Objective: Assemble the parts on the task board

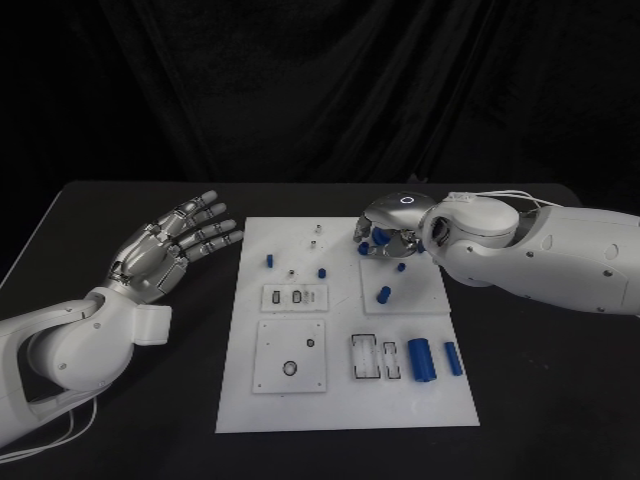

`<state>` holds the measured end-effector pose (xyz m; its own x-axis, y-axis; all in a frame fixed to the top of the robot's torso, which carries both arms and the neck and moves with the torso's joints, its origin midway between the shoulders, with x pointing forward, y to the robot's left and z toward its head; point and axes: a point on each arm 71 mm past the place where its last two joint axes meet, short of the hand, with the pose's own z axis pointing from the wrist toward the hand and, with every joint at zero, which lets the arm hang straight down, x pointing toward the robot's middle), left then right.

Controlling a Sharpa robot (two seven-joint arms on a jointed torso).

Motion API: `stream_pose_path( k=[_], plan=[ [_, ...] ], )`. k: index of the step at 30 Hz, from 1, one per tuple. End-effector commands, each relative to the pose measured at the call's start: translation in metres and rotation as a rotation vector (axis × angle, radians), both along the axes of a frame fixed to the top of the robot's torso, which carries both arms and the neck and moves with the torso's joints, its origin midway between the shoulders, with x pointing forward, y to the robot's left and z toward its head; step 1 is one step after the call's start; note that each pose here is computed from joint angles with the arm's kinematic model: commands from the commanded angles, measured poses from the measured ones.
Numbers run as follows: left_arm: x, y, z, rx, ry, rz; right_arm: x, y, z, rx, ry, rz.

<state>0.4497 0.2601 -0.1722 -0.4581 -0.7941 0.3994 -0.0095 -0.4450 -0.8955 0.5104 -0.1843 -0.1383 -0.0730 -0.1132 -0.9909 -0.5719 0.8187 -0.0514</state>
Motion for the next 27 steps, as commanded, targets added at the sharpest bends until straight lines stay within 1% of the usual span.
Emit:
stream_pose_path(
  k=[1,7,14,21,27],
  plan=[
    [0.0000,0.003,0.0094,-0.081,-0.102,0.035,0.001,0.000,0.000,0.032,-0.049,0.013],
    [0.0007,0.003,0.0089,-0.080,-0.098,0.031,0.003,-0.002,-0.007,0.036,-0.045,0.015],
    [0.0012,0.003,0.0086,-0.081,-0.096,0.027,0.004,-0.002,-0.011,0.047,-0.048,0.022],
    [0.0014,0.003,0.0083,-0.080,-0.094,0.026,0.003,-0.001,-0.013,0.059,-0.040,0.026],
    [0.0015,0.005,0.0081,-0.078,-0.092,0.029,0.001,-0.001,-0.010,0.085,-0.062,0.031]
  ],
)
